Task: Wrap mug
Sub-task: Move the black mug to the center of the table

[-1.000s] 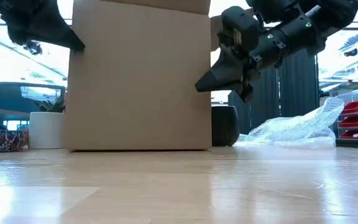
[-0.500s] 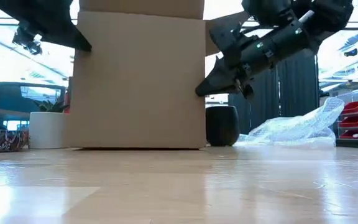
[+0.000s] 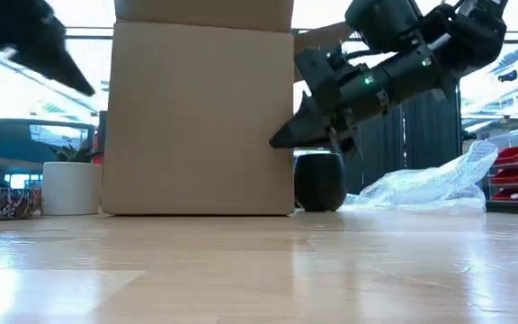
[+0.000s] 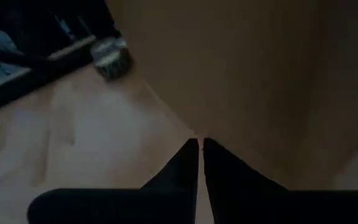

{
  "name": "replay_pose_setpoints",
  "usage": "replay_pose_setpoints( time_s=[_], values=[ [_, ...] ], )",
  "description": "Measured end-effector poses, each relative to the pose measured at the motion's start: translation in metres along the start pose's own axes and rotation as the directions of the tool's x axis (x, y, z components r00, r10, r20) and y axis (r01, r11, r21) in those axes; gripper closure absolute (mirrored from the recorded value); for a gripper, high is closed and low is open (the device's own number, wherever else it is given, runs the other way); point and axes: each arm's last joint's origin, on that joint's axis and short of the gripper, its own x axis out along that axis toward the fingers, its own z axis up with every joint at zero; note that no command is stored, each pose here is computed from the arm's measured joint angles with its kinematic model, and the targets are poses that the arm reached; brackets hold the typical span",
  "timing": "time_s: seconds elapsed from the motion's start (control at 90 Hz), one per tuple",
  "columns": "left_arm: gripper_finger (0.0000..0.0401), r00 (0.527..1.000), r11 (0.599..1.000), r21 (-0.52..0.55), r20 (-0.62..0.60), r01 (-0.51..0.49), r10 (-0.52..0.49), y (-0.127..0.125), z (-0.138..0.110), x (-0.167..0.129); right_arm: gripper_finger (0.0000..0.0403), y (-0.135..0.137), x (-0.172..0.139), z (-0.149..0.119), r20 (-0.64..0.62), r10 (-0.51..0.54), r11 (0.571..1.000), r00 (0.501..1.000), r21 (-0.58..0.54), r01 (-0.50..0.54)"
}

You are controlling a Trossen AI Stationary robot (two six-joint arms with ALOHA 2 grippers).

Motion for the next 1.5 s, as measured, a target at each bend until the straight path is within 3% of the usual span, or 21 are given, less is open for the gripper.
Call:
replay_pose_setpoints(
  time_s=[0.2,0.356,0.522,0.733,0.844,1.044,1.189,1.378,1.5],
  values=[
    [0.0401,0.96,0.972,0.11,0.166,0.209,-0.225,-0.03,0.007,-0.02,0.0403,0.01,-0.005,0.0,0.021,0.045,0.995,0.999,-0.086,-0.043],
    [0.0401,0.902,0.94,0.193,0.283,0.28,-0.327,-0.045,0.02,-0.027,0.0403,0.014,-0.009,0.003,0.031,0.062,0.988,0.998,-0.14,-0.057],
    [0.0401,0.905,0.954,0.169,0.314,0.246,-0.288,-0.044,0.025,-0.023,0.0403,0.019,-0.03,0.021,0.014,0.05,0.973,0.999,-0.225,-0.046],
    [0.0401,0.901,0.971,0.104,0.36,0.217,-0.24,-0.045,0.02,-0.011,0.0403,0.002,-0.066,0.035,-0.113,-0.154,0.934,0.982,-0.34,0.107],
    [0.0401,0.894,0.97,0.068,0.378,0.233,-0.241,-0.047,0.014,-0.003,0.0403,-0.008,-0.08,0.045,-0.108,-0.232,0.913,0.967,-0.368,0.178],
    [0.0401,0.885,0.96,-0.017,0.393,0.279,-0.25,-0.048,0.002,0.006,0.0403,-0.024,-0.088,0.064,-0.001,-0.354,0.806,0.935,-0.507,0.305],
    [0.0401,0.883,0.951,-0.066,0.395,0.303,-0.254,-0.047,-0.008,0.013,0.0401,-0.048,-0.084,0.065,-0.056,-0.451,0.743,0.891,-0.576,0.34],
    [0.0401,0.883,0.945,-0.094,0.395,0.314,-0.255,-0.046,-0.014,0.018,0.0381,-0.083,-0.077,0.064,-0.152,-0.442,0.793,0.884,-0.528,0.305],
    [0.0401,0.882,0.943,-0.098,0.396,0.317,-0.255,-0.046,-0.014,0.017,0.0361,-0.114,-0.075,0.054,-0.124,-0.46,0.82,0.879,-0.44,0.367]
  ],
)
